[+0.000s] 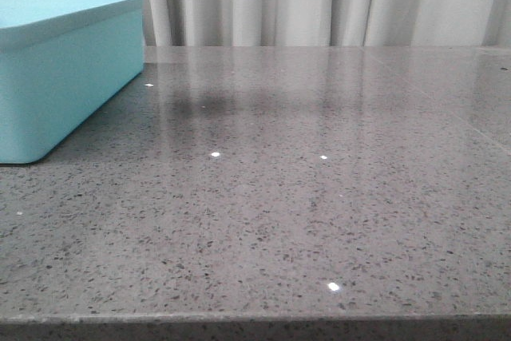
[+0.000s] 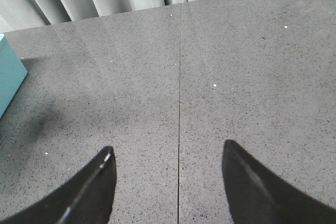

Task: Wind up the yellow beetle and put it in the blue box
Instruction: 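Lift the car with the left gripper over the blue box, then lower the car into the blue box and open the left gripper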

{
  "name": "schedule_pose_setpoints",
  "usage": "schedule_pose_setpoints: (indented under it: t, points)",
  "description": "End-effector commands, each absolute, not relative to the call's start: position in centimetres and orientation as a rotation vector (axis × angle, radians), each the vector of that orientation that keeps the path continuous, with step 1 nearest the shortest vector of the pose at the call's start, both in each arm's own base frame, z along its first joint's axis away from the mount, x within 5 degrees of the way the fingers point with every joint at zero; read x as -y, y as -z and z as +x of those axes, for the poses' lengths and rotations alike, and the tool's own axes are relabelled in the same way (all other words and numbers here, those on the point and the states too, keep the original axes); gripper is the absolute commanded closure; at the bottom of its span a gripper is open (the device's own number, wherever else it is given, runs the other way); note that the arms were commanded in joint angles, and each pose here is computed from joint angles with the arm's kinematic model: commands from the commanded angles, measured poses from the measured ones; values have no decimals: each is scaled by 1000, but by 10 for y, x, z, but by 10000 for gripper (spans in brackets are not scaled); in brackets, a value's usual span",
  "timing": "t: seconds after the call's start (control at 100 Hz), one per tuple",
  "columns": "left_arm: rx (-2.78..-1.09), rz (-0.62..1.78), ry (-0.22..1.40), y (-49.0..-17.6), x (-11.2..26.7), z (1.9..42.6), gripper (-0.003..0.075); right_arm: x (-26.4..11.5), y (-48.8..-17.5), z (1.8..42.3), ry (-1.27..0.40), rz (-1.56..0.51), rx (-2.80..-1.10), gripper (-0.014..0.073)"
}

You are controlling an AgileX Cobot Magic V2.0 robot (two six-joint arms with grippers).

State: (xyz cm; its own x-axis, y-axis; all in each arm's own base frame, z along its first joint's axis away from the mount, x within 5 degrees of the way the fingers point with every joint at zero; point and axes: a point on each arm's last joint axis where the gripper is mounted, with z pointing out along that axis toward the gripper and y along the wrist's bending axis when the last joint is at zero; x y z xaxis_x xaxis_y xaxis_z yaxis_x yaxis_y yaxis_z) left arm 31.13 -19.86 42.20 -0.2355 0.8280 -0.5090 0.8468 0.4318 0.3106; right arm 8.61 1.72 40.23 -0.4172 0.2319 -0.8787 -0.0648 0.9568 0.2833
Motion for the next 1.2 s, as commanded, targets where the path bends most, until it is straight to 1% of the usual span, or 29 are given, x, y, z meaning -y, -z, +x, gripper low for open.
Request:
schedule_pose_setpoints:
  t: [0.0,0.23,0.42,0.56,0.75,0.95,1.19]
  points:
    - [-1996,1292,24,-467,176,292,573,-17,-417,87,-343,94,-1871,148]
    - [-2093,1048,-35,-479,127,302,573,-18,-417,87,-344,94,-1869,148]
    - [-2225,824,-60,-470,85,319,573,-18,-417,87,-344,94,-1869,148]
    - [-2337,734,-66,-449,62,330,573,-18,-417,87,-347,93,-1864,148]
    - [-2502,711,-59,-403,47,348,573,-18,-419,87,-353,90,-1848,148]
    - [-2618,734,-26,-361,48,368,573,-18,-419,87,-353,90,-1848,148]
    - [-2680,741,41,-335,54,384,573,-18,-419,87,-354,90,-1848,148]
